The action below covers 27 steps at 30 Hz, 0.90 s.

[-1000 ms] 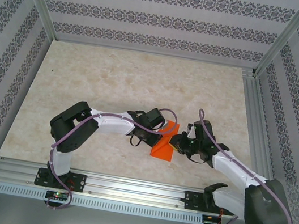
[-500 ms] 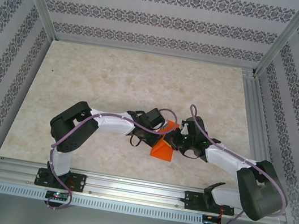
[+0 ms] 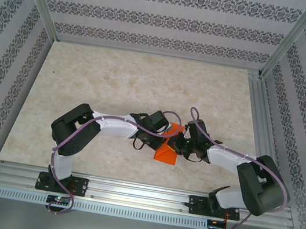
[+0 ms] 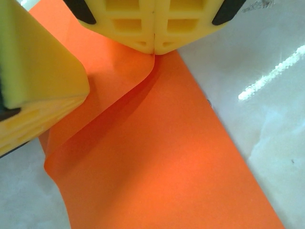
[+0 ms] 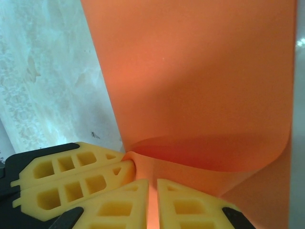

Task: Fold a paper plane with a square sheet of paper (fold left side to right side)
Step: Fold the triangle a second time at the center of the table.

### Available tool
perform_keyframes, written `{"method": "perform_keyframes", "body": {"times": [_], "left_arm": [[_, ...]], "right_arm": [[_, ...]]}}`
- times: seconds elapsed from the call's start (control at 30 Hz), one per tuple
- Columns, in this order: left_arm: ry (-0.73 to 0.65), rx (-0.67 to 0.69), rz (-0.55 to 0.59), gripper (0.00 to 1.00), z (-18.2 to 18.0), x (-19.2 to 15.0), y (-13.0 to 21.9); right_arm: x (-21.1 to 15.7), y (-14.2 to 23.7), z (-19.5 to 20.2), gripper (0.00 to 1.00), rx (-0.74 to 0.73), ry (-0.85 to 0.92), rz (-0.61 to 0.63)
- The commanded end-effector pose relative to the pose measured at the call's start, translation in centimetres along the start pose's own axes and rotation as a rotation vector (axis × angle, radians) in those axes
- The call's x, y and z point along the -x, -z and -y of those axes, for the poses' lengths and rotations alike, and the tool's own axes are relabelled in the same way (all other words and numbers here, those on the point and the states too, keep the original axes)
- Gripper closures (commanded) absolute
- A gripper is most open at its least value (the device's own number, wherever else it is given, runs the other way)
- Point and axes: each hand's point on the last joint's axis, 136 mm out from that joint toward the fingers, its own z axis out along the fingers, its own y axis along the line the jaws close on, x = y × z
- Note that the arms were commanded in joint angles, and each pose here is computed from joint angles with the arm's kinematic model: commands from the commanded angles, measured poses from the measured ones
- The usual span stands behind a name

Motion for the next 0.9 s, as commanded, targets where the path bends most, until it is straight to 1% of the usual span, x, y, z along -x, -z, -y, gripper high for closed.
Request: {"method": "perform_keyframes", "body": {"times": [0.0,0.23,0.57,0.87], "left_arm": [[0.026,0.012,0.024,0.97,-0.7,0.4,0.3],[0.015,0.004,0.048,0.97,-0.2,1.3,0.9],[0.016,0.047,0.066,0.97,-0.8,1.6,1.7],[0.014,0.053,0.068,0.97,-0.9,1.6,1.8]], "right_arm": [[0.5,-0.1,-0.4,0.87,-0.012,0.043,0.021],[0.4,0.0,-0.3,0.86,-0.018,0.048,0.016],[0.5,0.1,-0.6,0.86,-0.018,0.053,0.014],[0.5,-0.2,-0.4,0.86,-0.028,0.055,0.007]]}}
